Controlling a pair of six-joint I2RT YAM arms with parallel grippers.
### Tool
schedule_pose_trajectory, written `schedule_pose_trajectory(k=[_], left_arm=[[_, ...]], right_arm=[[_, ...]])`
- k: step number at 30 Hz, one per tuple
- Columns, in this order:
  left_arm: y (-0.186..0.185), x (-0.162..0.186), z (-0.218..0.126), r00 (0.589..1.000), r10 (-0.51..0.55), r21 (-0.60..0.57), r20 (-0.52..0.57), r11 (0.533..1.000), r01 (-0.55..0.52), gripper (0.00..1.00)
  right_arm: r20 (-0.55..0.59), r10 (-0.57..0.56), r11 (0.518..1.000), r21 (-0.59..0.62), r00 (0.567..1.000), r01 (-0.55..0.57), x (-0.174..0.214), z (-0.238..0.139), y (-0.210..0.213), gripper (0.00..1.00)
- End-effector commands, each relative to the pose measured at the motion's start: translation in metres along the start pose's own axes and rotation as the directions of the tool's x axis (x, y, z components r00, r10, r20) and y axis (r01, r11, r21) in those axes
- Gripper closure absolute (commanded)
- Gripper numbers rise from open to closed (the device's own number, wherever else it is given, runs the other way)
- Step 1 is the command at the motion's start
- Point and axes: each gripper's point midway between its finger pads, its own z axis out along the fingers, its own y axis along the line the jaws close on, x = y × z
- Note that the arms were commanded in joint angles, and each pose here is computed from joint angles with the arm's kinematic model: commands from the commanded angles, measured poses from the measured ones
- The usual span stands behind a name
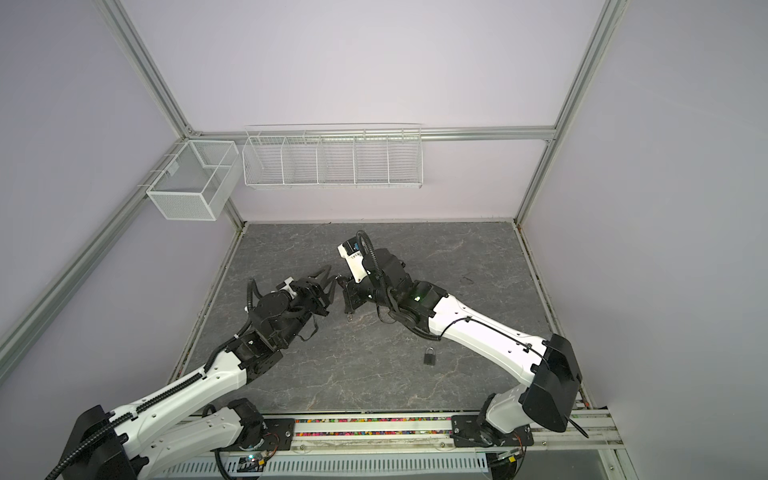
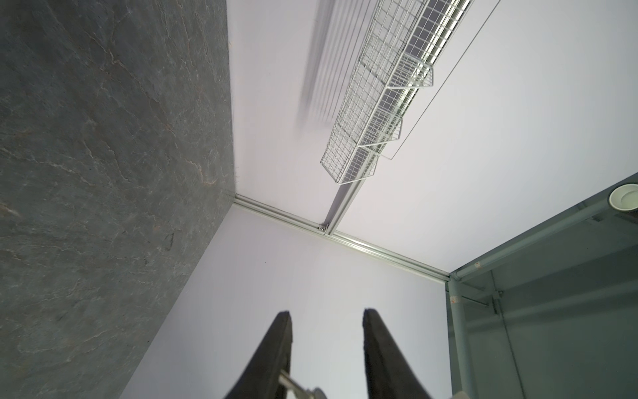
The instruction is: Unlock with the key
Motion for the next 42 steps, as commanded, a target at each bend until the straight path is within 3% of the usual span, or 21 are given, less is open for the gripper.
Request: schedule_pose_trajectory(k=[1, 4, 9, 17, 19, 21, 26, 29, 30, 34, 39, 42], left_arm=[[0.001, -0.003, -0.002, 1.0, -0.015, 0.007, 0.012, 1.0, 0.015, 0.74], [0.001, -0.002, -0.001, 1.0, -0.015, 0.009, 0.008, 1.0, 0.015, 0.86], [-0.001, 0.0, 0.0, 1.0, -0.011, 0.012, 0.004, 1.0, 0.011, 0.95], [-0.004, 0.0, 0.0, 1.0, -0.003, 0.017, 0.005, 1.0, 0.003, 1.0], [-0.006, 0.002, 0.001, 1.0, 0.013, 0.021, -0.002, 1.0, -0.013, 1.0], [-0.012, 0.005, 0.003, 0.999, 0.05, 0.034, -0.005, 0.998, -0.049, 1.0], [-0.036, 0.014, 0.004, 0.961, 0.278, 0.066, -0.014, 0.959, -0.276, 1.0], [-0.045, 0.018, 0.004, 0.879, 0.477, 0.05, -0.017, 0.878, -0.476, 1.0], [-0.046, 0.019, 0.004, 0.834, 0.551, 0.043, -0.021, 0.834, -0.549, 1.0], [-0.048, 0.029, 0.009, 0.577, 0.814, 0.031, -0.065, 0.58, -0.814, 1.0], [-0.042, 0.057, 0.015, 0.305, 0.945, 0.188, -0.117, 0.322, -0.928, 1.0], [-0.038, 0.082, 0.019, 0.2, 0.969, 0.299, -0.146, 0.236, -0.925, 1.0]], right_arm=[[0.043, -0.028, 1.0, 0.005, 0.999, 0.028, -0.008, -0.012, 0.0, 0.93], [0.033, -0.034, 0.999, 0.001, 0.999, 0.034, -0.007, -0.011, 0.001, 0.94], [0.038, -0.038, 0.999, -0.013, 0.999, 0.038, -0.009, -0.01, 0.004, 0.93], [0.034, -0.051, 0.999, -0.008, 0.998, 0.051, -0.008, -0.015, 0.004, 0.91], [0.038, -0.046, 0.999, -0.005, 0.998, 0.046, -0.01, -0.019, 0.003, 0.78], [0.039, -0.04, 0.999, -0.007, 0.998, 0.04, -0.01, -0.023, 0.002, 0.56], [0.031, -0.019, 0.999, -0.028, 0.999, 0.02, -0.008, -0.044, 0.002, 0.38], [0.019, 0.041, 0.997, -0.061, 0.999, -0.039, -0.002, -0.062, -0.001, 0.33], [0.009, 0.068, 0.995, -0.077, 0.998, -0.067, 0.001, -0.067, -0.003, 0.3], [-0.051, 0.178, 0.971, -0.154, 0.983, -0.183, 0.015, -0.085, -0.008, 0.28], [-0.052, 0.316, 0.925, -0.207, 0.947, -0.319, 0.02, -0.103, -0.022, 0.25], [-0.034, 0.385, 0.882, -0.281, 0.922, -0.379, 0.014, -0.107, -0.027, 0.27]])
